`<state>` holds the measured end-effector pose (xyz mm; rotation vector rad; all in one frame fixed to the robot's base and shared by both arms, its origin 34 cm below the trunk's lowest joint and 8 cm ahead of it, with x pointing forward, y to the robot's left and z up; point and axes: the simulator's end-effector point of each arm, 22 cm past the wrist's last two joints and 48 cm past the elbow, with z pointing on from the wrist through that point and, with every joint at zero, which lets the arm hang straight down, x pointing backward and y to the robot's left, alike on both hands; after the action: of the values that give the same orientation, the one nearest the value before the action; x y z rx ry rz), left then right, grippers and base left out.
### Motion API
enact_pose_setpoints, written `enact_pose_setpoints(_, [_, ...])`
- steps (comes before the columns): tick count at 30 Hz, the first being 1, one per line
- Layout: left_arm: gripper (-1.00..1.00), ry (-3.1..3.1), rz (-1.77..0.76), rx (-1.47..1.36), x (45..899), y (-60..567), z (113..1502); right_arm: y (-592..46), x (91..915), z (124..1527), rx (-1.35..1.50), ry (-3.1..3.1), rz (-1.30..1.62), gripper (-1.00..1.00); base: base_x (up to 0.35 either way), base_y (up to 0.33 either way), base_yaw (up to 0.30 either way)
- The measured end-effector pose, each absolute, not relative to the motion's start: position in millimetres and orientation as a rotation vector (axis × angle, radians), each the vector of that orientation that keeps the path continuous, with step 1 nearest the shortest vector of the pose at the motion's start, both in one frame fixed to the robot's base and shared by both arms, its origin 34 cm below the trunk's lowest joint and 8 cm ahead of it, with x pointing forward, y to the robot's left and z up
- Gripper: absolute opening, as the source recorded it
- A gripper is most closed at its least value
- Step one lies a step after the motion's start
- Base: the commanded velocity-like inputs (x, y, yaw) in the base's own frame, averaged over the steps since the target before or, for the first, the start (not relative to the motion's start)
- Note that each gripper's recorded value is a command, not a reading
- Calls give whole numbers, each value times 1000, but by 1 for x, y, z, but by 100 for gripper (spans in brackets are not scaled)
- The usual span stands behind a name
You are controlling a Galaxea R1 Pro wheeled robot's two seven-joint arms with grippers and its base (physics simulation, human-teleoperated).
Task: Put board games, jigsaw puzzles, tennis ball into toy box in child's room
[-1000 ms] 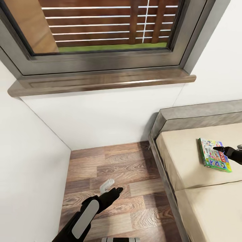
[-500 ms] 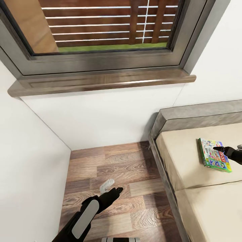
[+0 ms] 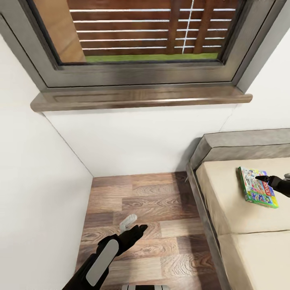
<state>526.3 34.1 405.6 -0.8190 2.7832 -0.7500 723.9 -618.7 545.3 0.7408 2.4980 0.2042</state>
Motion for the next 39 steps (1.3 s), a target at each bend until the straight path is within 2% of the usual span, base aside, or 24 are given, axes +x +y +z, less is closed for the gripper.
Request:
enact_pose_setpoints(11, [100,2780,-749,-818,527,35,407,-619,724,547,740,2495,206,100,0,0,167])
enact_pose_setpoints(39, [100,2777,-747,-819,528,36,407,-620,724,548,741,2492,206,100,0,0,14])
